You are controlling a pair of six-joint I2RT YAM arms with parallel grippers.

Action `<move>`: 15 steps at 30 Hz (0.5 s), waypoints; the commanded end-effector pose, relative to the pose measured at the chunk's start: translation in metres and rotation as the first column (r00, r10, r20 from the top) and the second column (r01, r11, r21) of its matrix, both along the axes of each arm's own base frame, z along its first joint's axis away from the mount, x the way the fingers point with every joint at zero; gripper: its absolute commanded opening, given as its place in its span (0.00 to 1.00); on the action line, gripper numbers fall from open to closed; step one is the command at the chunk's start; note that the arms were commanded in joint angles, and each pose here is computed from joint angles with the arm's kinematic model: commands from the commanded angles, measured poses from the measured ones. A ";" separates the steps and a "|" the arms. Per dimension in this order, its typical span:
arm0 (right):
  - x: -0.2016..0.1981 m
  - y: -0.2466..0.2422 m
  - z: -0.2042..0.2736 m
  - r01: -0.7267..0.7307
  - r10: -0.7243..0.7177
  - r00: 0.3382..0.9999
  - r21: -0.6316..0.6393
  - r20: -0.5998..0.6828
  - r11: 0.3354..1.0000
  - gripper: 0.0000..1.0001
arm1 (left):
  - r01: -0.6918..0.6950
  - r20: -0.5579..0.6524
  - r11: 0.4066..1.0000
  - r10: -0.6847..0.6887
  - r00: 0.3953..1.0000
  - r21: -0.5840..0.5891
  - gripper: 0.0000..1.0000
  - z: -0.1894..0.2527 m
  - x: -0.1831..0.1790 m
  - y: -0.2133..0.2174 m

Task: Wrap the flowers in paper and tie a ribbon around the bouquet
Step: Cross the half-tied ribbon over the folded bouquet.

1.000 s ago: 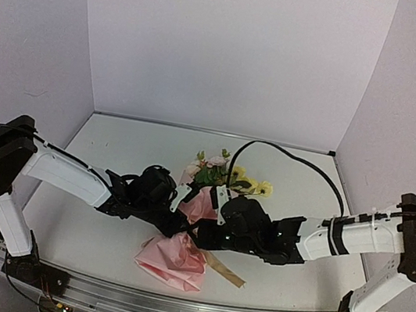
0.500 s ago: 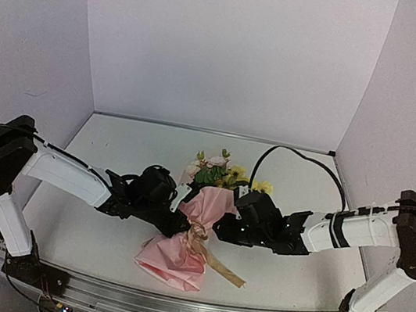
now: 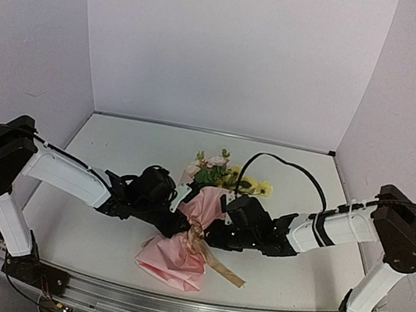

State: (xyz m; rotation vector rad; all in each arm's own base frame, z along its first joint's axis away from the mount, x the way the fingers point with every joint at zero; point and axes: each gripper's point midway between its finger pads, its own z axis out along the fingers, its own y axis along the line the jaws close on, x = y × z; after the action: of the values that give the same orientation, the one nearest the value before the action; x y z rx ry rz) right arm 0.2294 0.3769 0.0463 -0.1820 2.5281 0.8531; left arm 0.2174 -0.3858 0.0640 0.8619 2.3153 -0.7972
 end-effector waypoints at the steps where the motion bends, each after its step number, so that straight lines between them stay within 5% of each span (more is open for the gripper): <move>1: 0.004 0.017 0.035 -0.041 0.036 0.998 0.092 0.060 0.995 0.23 | 0.020 0.030 0.999 -0.019 0.999 -0.033 0.00 0.012 0.000 -0.002; 15: 0.000 0.036 0.045 -0.116 0.106 0.991 0.136 0.079 0.984 0.31 | 0.035 0.029 0.999 -0.034 0.999 -0.033 0.00 0.012 -0.002 -0.003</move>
State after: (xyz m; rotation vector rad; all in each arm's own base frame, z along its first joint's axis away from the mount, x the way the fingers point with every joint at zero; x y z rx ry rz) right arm 0.2258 0.3895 0.0575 -0.2510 2.4941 0.9379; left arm 0.2159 -0.3867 0.0642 0.8811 2.3036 -0.8050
